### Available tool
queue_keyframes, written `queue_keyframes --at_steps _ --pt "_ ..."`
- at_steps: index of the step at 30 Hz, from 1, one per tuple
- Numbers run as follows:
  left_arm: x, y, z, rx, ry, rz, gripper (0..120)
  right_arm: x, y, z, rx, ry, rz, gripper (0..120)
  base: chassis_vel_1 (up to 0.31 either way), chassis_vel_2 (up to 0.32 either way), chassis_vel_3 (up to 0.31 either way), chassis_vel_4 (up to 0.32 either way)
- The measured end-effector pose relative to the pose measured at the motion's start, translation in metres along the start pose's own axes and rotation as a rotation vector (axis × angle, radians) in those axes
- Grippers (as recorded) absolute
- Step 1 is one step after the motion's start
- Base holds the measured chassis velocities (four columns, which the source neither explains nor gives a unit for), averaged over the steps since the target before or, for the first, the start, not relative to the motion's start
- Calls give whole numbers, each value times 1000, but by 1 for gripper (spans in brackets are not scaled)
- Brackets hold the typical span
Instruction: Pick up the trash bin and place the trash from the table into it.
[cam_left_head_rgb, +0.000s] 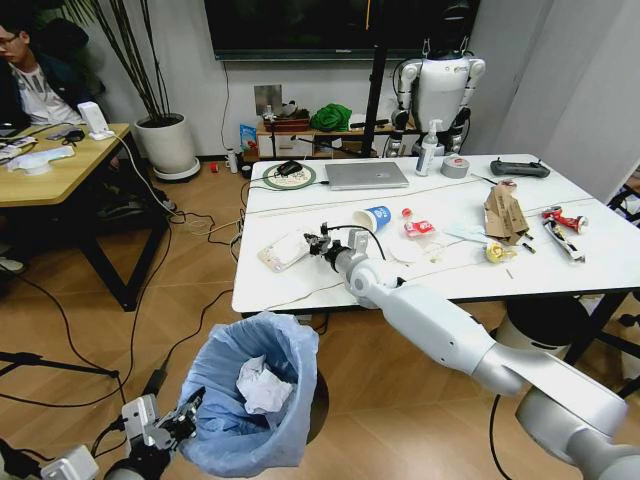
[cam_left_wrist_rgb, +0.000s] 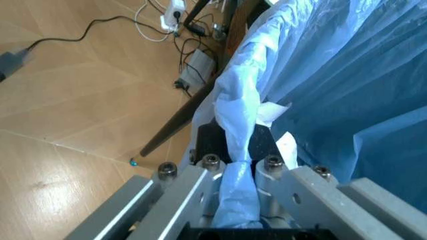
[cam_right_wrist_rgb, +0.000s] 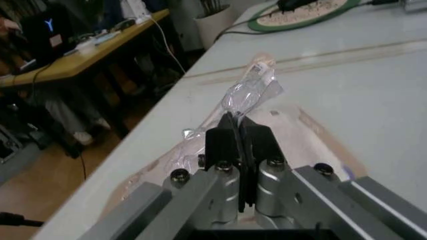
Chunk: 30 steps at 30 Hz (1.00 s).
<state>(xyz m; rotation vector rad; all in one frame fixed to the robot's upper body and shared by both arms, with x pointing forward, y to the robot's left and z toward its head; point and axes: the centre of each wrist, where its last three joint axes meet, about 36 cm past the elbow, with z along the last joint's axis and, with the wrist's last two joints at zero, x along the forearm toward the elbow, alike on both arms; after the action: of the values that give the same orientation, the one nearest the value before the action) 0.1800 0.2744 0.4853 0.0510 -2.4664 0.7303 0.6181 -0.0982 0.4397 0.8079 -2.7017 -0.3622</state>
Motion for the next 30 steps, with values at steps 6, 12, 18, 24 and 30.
queue_keyframes --at_steps 6,12,18,24,30 --pt "-3 -3 -1 2 -6 17 0 24 5 -37 3 -74 -55 0 0 0 0 0" --pt "-10 -4 1 23 -7 24 0 57 14 -76 28 -158 -125 0 0 0 0 0" --pt "-14 -5 0 43 -1 35 0 102 42 -103 45 -237 -261 0 0 0 0 0" --pt "-12 -8 -3 49 -6 43 0 146 76 -112 32 -287 -391 0 0 0 0 0" --pt "-6 -12 -2 61 -2 40 0 179 110 -90 37 -261 -515 0 0 0 0 0"
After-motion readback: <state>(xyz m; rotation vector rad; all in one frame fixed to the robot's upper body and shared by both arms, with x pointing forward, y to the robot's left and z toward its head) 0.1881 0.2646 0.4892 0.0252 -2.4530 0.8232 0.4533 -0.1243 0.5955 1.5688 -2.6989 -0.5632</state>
